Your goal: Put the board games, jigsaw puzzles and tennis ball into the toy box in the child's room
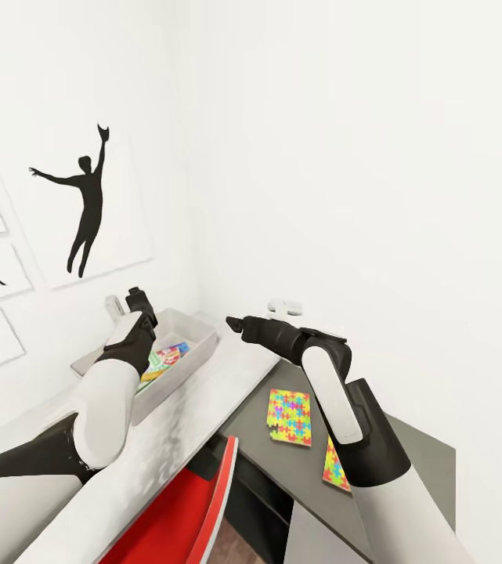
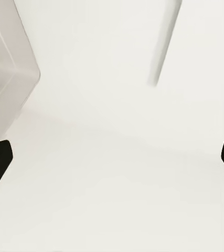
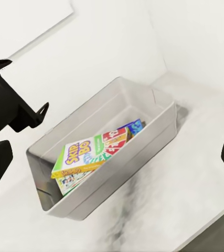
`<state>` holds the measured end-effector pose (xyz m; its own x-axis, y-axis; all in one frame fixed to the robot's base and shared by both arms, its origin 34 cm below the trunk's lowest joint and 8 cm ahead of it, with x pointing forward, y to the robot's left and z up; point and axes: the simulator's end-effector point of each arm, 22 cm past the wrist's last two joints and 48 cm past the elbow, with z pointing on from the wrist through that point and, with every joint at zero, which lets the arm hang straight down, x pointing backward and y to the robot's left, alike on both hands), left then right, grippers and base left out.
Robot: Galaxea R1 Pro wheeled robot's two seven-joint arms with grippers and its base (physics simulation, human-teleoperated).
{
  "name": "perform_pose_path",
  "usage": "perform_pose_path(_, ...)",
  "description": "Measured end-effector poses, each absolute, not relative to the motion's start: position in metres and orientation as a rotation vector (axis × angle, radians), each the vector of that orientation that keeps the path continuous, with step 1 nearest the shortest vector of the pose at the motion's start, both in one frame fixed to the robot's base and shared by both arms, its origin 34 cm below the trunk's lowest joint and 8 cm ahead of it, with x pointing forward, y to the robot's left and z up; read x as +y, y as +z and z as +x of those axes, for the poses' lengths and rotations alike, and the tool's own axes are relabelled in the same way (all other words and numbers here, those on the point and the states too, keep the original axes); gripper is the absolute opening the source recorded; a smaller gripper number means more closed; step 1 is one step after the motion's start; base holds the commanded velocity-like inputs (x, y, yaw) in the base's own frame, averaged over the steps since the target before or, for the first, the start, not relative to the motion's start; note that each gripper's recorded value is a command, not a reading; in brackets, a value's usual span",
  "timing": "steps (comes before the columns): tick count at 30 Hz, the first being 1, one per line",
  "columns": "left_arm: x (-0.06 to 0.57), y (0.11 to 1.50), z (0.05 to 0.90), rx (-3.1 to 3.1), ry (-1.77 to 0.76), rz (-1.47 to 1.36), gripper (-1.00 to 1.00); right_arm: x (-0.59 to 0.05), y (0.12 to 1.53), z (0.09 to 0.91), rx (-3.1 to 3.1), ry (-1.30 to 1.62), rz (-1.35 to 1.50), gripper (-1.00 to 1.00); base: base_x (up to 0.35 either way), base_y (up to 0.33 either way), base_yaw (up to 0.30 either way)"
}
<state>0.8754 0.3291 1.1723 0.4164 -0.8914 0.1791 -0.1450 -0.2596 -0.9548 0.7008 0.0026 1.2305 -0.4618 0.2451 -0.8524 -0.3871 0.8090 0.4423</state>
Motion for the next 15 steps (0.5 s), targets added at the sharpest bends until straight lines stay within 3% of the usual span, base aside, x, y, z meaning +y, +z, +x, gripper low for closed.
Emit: perform_pose_path(15, 0.338, 1.204, 0.870, 0.859, -0.978, -1.663, 1.00, 0.003, 1.245, 0.695, 1.893, 0.731, -0.115, 1.00, 0.000, 0.000, 0.000)
